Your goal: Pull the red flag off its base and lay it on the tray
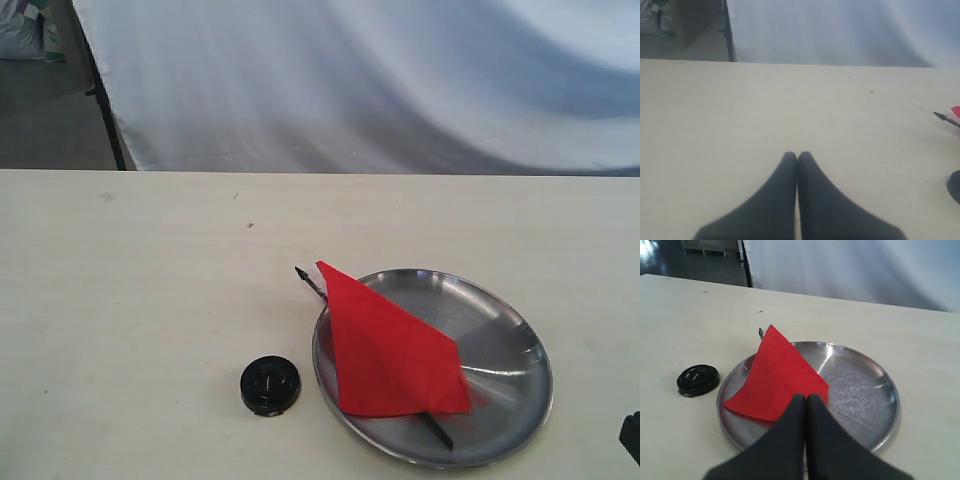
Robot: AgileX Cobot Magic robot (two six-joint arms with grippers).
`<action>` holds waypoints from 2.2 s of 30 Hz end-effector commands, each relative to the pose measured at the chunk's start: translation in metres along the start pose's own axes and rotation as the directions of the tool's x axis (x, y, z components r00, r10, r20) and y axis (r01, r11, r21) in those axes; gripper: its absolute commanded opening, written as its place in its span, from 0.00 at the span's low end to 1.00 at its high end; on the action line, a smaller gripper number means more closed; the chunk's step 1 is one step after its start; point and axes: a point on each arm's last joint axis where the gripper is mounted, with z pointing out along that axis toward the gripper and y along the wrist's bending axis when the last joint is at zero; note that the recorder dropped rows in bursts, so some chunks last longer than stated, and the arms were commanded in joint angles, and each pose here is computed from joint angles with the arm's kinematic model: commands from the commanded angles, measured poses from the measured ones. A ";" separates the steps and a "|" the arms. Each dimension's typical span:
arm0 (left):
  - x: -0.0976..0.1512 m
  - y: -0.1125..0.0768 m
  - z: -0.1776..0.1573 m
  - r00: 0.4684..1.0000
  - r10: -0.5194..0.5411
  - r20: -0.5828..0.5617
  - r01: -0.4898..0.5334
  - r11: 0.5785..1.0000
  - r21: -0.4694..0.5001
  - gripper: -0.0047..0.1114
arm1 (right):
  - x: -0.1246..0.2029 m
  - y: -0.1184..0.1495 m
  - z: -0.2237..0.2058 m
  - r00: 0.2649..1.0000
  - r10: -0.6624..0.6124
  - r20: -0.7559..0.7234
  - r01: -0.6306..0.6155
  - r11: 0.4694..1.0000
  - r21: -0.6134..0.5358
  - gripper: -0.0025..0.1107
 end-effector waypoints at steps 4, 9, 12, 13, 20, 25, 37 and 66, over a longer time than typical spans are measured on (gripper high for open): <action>0.001 0.000 0.000 1.000 0.001 0.003 -0.001 1.000 -0.002 0.04 | 0.000 -0.002 0.000 1.000 -0.002 0.013 0.001 0.999 0.037 0.02; 0.001 0.000 0.000 1.000 0.001 0.003 -0.001 1.000 -0.002 0.04 | 0.000 -0.009 -0.001 0.999 0.026 0.021 -0.029 0.987 0.159 0.02; 0.001 0.000 0.000 1.000 0.001 0.003 -0.001 1.000 -0.002 0.04 | 0.000 -0.013 -0.001 0.999 0.043 0.027 -0.049 0.971 0.233 0.02; 0.001 0.000 0.000 1.000 0.001 0.003 -0.001 1.000 -0.002 0.04 | 0.000 -0.015 -0.002 0.998 0.049 0.030 -0.055 0.964 0.259 0.02; 0.001 0.000 0.000 1.000 0.001 0.003 -0.001 1.000 -0.002 0.04 | 0.000 -0.018 -0.003 0.997 0.065 0.038 -0.074 0.941 0.329 0.02; 0.001 0.000 0.000 1.000 0.001 0.003 -0.001 1.000 -0.002 0.04 | 0.000 -0.018 -0.003 0.997 0.065 0.038 -0.074 0.941 0.329 0.02; 0.001 0.000 0.000 1.000 0.001 0.003 -0.001 1.000 -0.002 0.04 | 0.000 -0.018 -0.003 0.997 0.070 0.040 -0.079 0.941 0.328 0.02; 0.001 0.000 0.000 1.000 0.004 0.003 -0.004 1.000 -0.002 0.04 | 0.000 -0.019 -0.003 0.996 0.074 0.042 -0.084 0.934 0.347 0.02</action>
